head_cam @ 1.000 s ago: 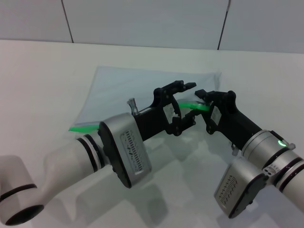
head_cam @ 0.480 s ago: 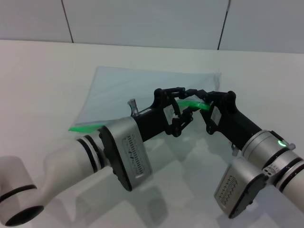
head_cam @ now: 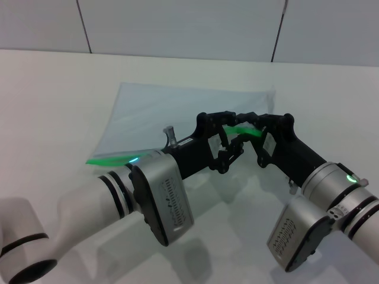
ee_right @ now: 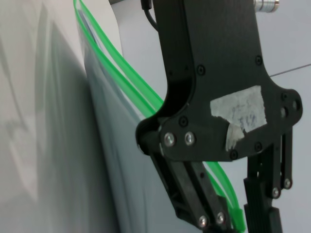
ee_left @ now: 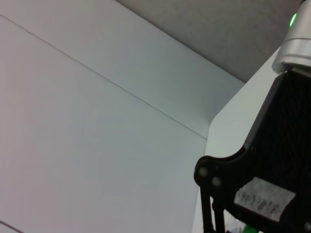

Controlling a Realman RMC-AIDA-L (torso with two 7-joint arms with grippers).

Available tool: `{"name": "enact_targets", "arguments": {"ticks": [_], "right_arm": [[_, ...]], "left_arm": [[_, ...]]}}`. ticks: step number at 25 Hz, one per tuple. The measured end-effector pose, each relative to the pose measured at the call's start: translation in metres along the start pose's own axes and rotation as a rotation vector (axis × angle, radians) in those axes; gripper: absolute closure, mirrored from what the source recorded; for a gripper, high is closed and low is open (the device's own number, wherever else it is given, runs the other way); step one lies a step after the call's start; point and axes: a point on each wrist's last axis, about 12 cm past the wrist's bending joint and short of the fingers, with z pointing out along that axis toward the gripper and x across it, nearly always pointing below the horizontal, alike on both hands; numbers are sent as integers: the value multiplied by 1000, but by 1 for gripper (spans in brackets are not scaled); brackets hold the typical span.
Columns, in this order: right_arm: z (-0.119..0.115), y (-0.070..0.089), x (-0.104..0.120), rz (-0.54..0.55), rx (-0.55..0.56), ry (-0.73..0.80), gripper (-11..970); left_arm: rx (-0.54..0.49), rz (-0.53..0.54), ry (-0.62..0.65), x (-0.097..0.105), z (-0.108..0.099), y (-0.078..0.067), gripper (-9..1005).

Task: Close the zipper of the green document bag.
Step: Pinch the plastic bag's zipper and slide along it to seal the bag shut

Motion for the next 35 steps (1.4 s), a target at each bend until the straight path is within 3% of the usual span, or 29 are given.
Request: {"name": "enact_targets", "arguments": {"ticks": [35], "right_arm": [[-1, 1, -1, -12, -3, -13, 911]], "left_arm": [[-3, -10, 5, 0, 0, -1, 878]]}}
